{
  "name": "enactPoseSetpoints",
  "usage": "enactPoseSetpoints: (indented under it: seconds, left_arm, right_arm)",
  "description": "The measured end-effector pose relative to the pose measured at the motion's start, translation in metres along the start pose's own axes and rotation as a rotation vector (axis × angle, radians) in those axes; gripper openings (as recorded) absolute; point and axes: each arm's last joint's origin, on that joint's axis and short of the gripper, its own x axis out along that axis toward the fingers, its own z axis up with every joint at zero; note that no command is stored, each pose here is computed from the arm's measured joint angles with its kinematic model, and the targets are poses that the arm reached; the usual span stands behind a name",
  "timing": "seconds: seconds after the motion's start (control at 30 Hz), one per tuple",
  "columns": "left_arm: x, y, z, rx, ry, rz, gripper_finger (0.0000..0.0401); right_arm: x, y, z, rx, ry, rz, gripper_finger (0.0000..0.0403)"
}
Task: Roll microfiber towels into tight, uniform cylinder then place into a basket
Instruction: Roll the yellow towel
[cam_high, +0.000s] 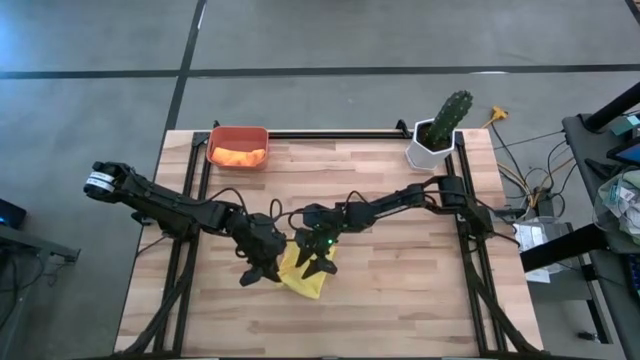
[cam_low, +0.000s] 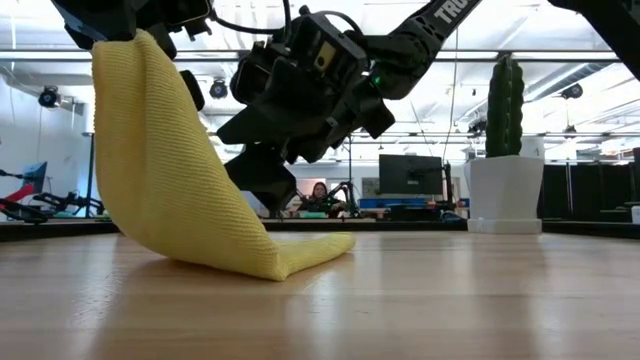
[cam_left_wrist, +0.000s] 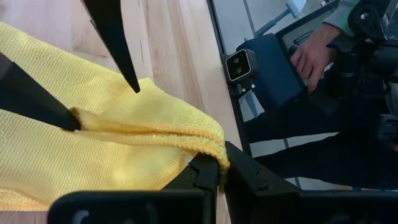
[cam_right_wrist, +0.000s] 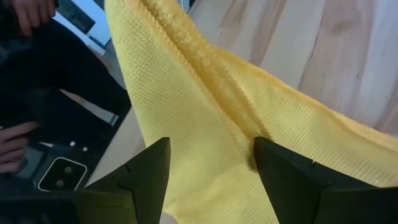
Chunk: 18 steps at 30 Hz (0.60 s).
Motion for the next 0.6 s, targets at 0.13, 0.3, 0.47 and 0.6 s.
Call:
enactPoseSetpoints:
  seconds: [0.13,0.3,0.47,0.6]
  left_arm:
    - [0.000,0.000,0.000,0.000,0.000,0.000,0.0000]
    - [0.000,0.000,0.000,0.000,0.000,0.000,0.0000]
    - [0.000,0.000,0.000,0.001,0.001,0.002,0.0000]
    - [0.000,0.002,-0.003,-0.007,0.020,0.016,0.0000]
  right_arm:
    - [-0.001,0.001,0.001,0.005,0.002,-0.007,0.0222]
    - [-0.002,0.000,0.000,0.017,0.010,-0.048,0.0161]
    - [-0.004,0.001,-0.005,0.069,0.066,-0.078,0.0051]
    - [-0.013,0.010,-0.003,0.130,0.112,-0.087,0.0014]
